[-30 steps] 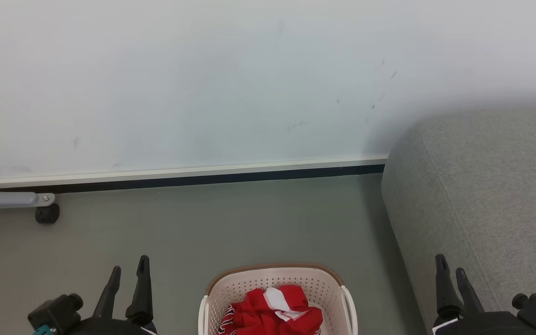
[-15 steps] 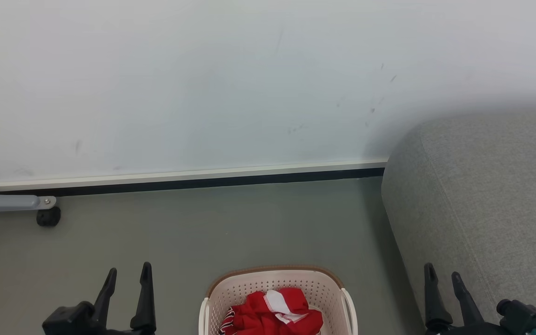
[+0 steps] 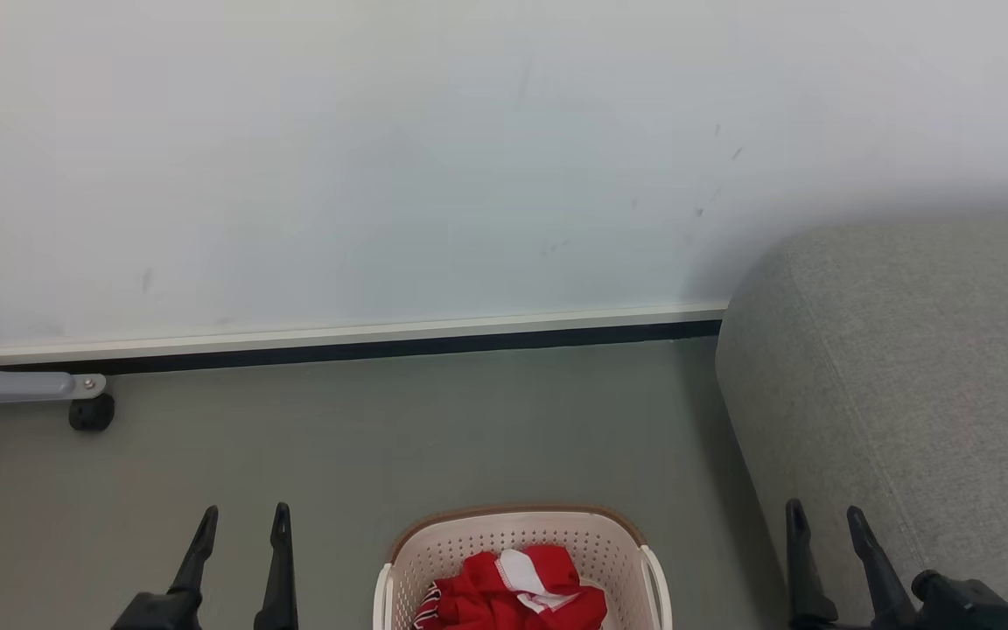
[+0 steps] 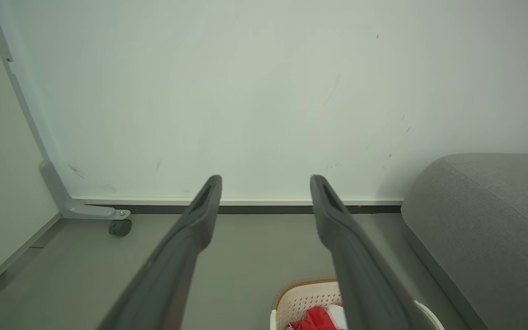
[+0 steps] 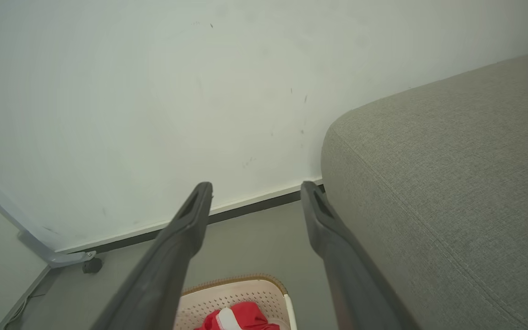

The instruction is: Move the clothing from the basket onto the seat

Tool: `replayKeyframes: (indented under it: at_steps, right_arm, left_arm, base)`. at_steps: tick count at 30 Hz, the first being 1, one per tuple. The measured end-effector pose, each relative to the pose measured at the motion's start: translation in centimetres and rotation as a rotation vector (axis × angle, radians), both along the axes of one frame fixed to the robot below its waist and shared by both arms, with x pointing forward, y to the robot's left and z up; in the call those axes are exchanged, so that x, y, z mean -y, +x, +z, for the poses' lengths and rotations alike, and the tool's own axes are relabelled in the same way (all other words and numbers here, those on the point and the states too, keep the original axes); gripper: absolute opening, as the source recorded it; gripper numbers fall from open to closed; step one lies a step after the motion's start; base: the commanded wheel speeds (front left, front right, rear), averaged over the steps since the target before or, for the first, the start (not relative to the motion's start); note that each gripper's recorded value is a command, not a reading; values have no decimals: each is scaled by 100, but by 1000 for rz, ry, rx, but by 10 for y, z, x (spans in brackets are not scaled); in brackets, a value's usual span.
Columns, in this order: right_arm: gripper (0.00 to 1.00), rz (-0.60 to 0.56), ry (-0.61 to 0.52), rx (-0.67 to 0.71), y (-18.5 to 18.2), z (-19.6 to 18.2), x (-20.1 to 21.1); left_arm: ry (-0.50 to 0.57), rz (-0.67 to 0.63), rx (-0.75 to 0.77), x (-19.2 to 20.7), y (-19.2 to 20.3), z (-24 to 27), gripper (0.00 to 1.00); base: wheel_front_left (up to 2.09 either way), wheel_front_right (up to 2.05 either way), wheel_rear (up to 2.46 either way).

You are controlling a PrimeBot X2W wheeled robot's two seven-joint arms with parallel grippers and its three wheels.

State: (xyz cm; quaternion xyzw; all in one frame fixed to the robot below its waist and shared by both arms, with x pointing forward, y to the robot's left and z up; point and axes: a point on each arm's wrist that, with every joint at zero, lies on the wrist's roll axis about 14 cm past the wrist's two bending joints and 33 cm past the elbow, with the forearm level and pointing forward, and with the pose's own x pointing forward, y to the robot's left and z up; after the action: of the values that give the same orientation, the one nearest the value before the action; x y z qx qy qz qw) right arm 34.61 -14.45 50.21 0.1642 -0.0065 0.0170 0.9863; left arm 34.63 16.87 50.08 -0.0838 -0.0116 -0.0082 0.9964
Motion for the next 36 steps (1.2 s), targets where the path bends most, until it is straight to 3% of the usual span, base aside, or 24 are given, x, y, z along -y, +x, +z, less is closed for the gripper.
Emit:
replayKeyframes:
  at_steps: [10, 36]
  right_arm:
    - [100, 16, -122, 63, -2, 10, -7]
    - [100, 8, -125, 46, -4, 5, -3]
  left_arm:
    - [101, -16, 47, 5, -2, 7, 100]
    - [96, -16, 1, 3, -6, -8, 100]
  base:
    - [0, 0, 0]
    - [0, 0, 0]
